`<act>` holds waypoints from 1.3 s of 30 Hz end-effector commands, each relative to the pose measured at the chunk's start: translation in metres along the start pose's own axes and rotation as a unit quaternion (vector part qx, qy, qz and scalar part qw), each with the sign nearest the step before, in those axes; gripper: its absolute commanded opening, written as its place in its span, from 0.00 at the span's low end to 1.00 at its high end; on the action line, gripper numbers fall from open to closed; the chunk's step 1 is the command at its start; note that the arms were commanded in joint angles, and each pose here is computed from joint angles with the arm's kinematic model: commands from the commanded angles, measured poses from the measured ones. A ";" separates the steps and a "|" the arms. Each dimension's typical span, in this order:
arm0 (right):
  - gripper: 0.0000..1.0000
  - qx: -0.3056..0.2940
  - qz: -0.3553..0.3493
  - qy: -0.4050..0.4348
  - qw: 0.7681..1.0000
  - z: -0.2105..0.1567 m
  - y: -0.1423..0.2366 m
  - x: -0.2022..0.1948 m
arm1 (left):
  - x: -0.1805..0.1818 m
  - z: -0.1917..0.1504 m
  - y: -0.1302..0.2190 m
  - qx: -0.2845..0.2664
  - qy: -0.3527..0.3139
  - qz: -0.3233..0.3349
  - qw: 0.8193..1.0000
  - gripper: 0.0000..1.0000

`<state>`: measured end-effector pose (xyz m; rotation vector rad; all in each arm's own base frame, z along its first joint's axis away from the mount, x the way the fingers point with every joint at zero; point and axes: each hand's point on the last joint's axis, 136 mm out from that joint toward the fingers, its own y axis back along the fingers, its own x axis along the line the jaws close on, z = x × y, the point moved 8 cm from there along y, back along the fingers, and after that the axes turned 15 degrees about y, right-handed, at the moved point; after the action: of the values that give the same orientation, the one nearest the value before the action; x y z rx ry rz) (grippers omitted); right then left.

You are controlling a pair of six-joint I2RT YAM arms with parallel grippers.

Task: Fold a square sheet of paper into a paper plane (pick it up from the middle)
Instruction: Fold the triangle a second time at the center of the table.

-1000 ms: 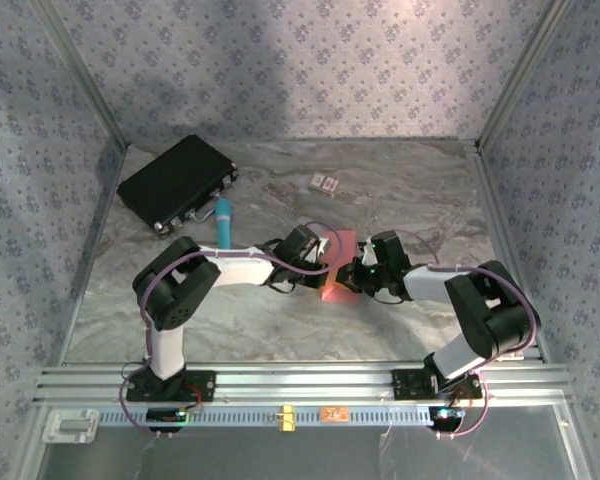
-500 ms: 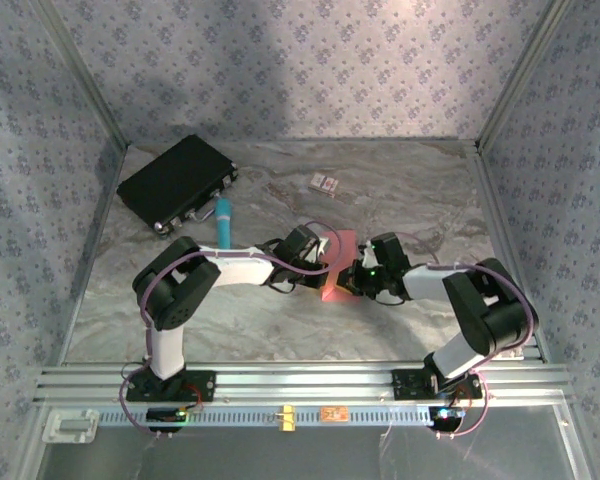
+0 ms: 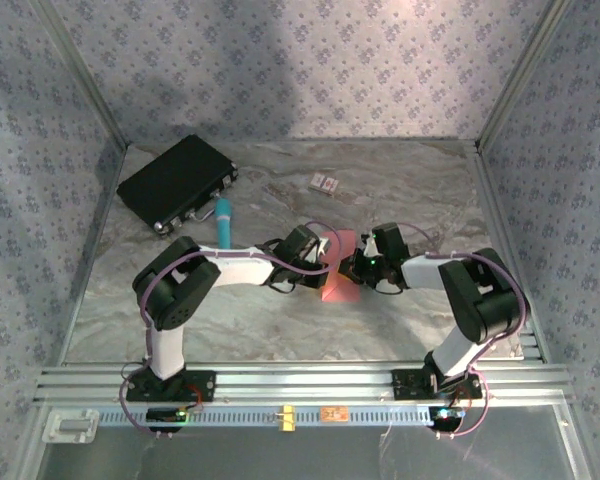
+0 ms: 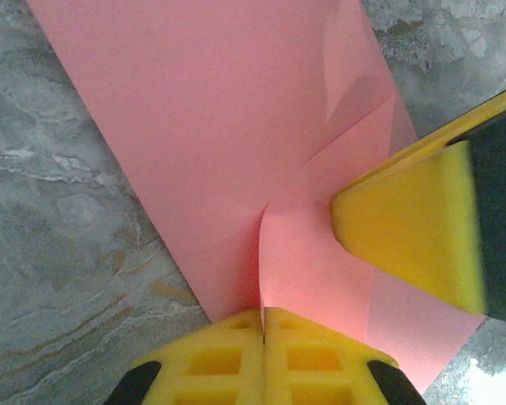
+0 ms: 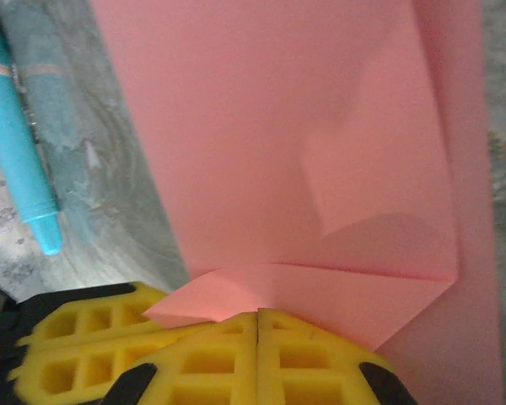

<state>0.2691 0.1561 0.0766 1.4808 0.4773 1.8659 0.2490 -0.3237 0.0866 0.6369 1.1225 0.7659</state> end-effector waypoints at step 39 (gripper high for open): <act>0.00 0.015 -0.056 -0.025 0.998 -0.020 0.001 -0.033 | -0.054 -0.007 0.003 0.147 0.025 -0.075 0.986 0.02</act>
<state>0.2694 0.1462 0.0713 1.4522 0.4539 1.8766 0.2332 -0.3621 0.1187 0.7427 1.3041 0.5097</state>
